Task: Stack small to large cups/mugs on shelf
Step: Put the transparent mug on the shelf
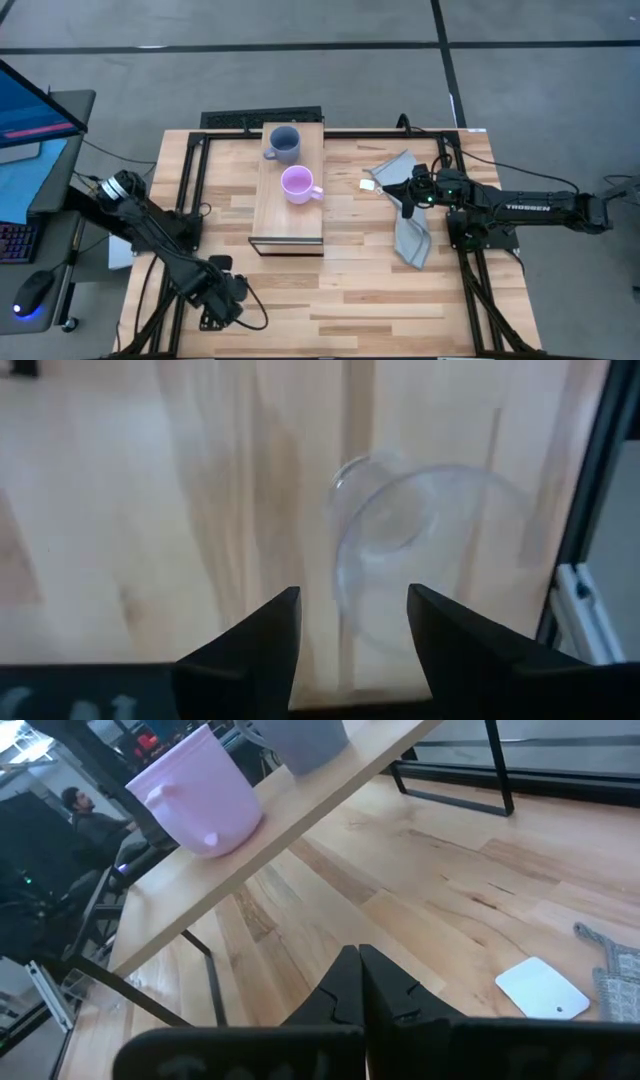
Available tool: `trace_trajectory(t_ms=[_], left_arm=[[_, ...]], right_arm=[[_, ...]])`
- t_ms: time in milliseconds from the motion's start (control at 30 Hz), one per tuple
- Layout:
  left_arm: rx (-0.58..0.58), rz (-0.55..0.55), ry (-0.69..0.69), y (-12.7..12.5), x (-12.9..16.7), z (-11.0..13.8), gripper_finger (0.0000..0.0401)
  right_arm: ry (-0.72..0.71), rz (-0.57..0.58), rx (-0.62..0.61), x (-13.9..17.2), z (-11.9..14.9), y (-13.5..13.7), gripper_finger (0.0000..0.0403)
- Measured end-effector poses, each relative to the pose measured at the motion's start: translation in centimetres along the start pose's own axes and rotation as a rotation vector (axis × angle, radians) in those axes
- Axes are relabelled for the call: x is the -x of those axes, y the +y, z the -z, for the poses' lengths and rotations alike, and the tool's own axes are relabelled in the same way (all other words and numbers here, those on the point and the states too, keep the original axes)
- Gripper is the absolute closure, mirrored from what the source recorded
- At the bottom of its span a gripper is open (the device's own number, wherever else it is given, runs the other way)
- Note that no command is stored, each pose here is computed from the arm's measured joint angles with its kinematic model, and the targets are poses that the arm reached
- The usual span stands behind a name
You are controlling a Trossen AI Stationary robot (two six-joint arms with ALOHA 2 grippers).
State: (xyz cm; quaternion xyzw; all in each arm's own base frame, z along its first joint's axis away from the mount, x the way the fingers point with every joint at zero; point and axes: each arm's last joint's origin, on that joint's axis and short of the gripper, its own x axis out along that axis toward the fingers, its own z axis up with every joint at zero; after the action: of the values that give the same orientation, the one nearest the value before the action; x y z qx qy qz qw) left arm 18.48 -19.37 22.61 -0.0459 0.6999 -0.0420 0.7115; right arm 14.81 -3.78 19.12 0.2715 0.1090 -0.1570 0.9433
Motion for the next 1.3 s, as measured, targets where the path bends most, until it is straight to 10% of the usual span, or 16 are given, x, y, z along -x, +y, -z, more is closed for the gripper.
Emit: trace_trajectory(t_ms=[1300], left_arm=[[-0.076,0.015,-0.074,0.2,-0.6,-1.1,0.0287]], right_arm=[[0.003,-0.004,0.010,0.0,0.0,0.0,0.0397]])
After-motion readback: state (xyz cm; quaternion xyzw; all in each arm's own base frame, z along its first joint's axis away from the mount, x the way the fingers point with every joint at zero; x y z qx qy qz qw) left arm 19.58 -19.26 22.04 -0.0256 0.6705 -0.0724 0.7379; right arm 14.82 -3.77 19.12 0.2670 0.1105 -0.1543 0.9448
